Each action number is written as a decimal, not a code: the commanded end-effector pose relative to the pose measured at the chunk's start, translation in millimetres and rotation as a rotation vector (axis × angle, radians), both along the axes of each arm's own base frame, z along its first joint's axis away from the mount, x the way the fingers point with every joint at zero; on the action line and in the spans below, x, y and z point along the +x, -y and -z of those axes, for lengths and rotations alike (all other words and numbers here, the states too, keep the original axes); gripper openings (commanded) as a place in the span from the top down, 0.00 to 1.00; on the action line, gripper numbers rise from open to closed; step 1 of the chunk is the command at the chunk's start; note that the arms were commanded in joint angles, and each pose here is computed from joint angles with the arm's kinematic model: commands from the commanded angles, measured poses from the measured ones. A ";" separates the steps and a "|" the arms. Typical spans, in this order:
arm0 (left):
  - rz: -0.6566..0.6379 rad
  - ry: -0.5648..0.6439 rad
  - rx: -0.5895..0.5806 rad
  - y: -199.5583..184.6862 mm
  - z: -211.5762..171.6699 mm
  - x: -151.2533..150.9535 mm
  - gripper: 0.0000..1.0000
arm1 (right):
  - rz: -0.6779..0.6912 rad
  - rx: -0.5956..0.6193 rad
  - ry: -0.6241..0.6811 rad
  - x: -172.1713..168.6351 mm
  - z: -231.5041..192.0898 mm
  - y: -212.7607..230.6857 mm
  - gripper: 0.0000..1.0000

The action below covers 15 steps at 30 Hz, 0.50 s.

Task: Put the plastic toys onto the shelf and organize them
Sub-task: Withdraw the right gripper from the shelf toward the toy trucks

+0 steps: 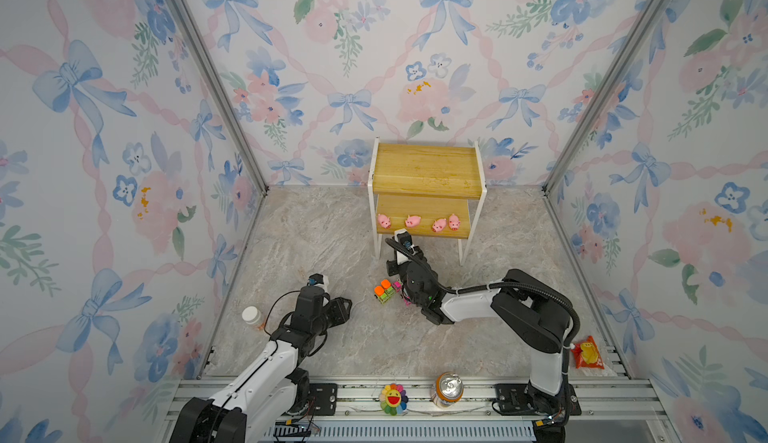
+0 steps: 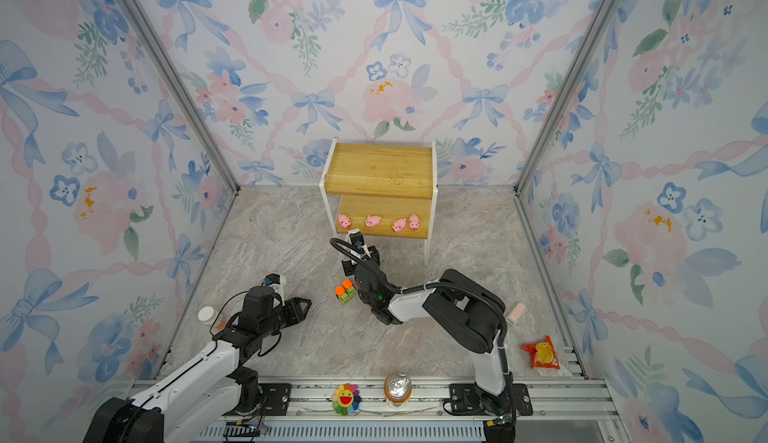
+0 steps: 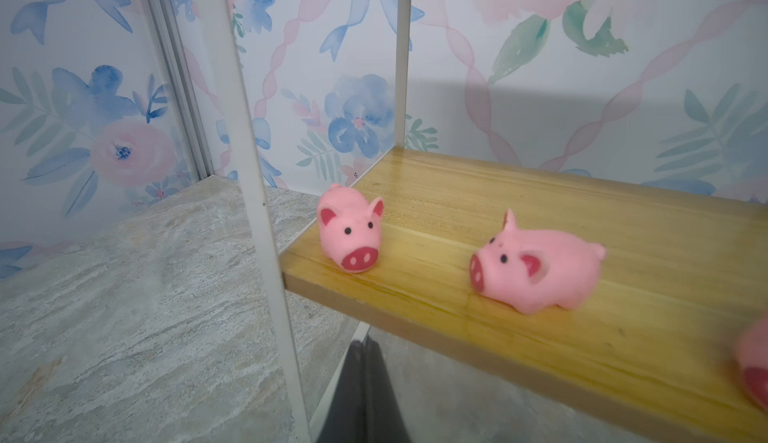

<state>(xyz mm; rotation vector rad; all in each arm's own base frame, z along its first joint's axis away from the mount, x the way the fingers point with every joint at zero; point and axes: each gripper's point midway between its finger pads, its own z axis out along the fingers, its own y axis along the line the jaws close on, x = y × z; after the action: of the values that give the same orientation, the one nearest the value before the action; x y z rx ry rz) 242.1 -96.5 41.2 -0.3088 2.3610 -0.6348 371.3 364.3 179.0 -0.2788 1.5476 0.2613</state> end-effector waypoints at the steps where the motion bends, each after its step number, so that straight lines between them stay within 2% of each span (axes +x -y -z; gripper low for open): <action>1: 0.015 0.002 0.019 -0.3 2.8 -2.2 0.54 | 0.022 0.065 0.116 -5.6 -26.8 4.1 1.00; 10: 0.005 -0.008 0.023 -1.6 4.4 -1.9 0.54 | 0.069 -0.015 0.140 -7.6 -33.6 6.5 1.00; 15: 0.001 0.010 0.027 -2.3 0.6 -0.3 0.54 | 0.094 -0.017 0.161 -6.6 -38.6 9.3 1.00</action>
<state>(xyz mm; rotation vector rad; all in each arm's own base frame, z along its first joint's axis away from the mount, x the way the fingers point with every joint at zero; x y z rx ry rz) 242.1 -95.7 40.5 -0.3115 2.3626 -0.6285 366.7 358.3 194.9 -0.2943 1.4654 0.1494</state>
